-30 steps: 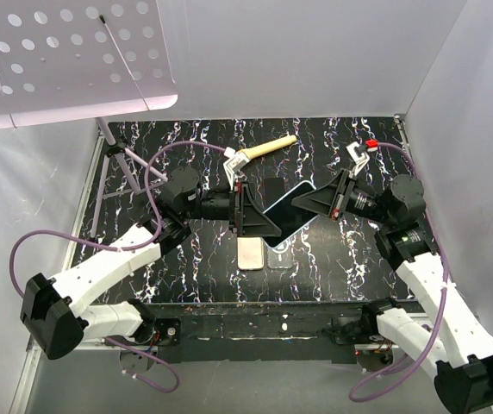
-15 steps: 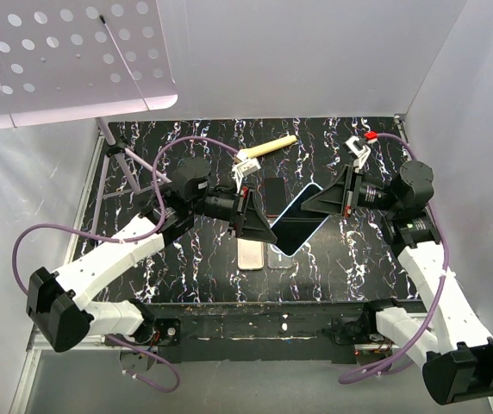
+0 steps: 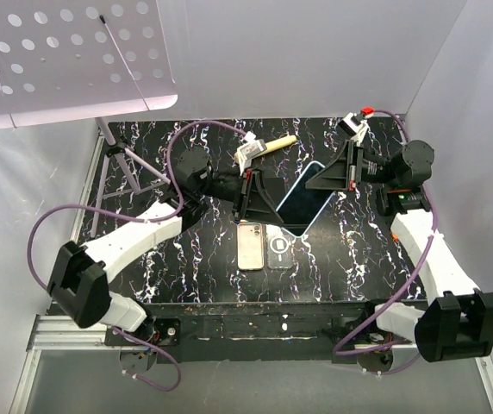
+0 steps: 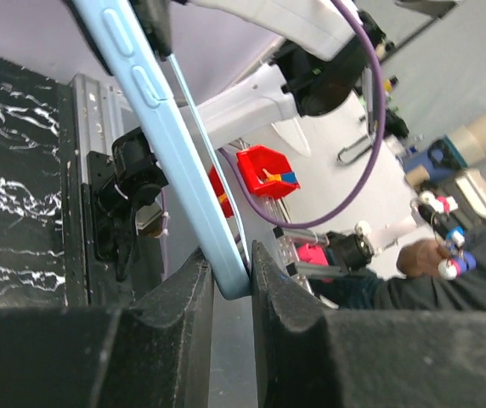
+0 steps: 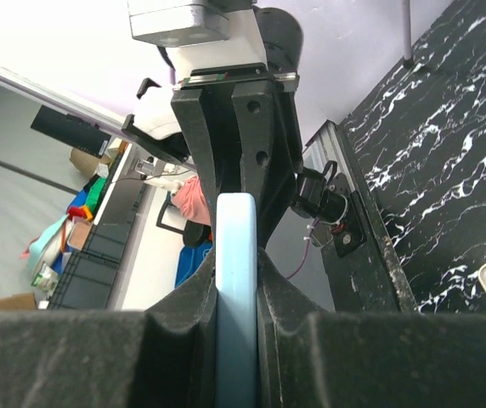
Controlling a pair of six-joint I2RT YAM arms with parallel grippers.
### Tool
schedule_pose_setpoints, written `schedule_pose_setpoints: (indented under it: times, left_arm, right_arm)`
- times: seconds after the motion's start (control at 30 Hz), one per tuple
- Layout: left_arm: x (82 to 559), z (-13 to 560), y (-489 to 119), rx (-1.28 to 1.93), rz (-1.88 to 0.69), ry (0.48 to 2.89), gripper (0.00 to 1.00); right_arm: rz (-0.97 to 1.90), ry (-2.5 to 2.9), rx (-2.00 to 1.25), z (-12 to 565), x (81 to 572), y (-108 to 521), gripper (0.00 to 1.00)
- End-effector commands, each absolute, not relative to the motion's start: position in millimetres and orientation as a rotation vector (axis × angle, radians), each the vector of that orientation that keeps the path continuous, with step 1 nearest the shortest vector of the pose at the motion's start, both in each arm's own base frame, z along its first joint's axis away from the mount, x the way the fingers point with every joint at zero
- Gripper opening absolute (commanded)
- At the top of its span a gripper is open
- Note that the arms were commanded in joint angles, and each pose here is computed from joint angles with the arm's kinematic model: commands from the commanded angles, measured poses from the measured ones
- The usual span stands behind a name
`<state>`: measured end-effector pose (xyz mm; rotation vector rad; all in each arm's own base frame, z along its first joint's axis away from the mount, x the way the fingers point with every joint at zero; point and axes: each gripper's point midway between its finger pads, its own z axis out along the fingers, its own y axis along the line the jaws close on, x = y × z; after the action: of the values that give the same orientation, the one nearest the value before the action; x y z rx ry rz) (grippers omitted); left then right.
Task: Take the phone out of the phone case
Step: Adjust the phone, then remove the phone case at the center of the board.
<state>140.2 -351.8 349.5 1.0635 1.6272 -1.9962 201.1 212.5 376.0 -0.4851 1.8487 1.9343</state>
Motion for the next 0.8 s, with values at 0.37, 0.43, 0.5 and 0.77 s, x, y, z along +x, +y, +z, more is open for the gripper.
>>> schedule_pose_setpoints:
  times: [0.37,0.43,0.5,0.77]
  left_arm:
    - [126,446,-351,1.508,-1.8,0.689,0.0]
    - [127,449,-352,1.525,-1.77,0.662,0.0]
    - [129,449,-354,1.543,-1.755,0.649,0.0]
    - [128,454,-359,1.549,-1.728,0.6,0.0]
  right_arm:
    - [2.13,1.767,-0.28,408,244,227,0.01]
    - [2.141,1.777,-0.276,406,247,230,0.01]
    - [2.154,1.771,-0.275,407,250,232,0.01]
    - [2.226,1.715,-0.302,418,253,247,0.01]
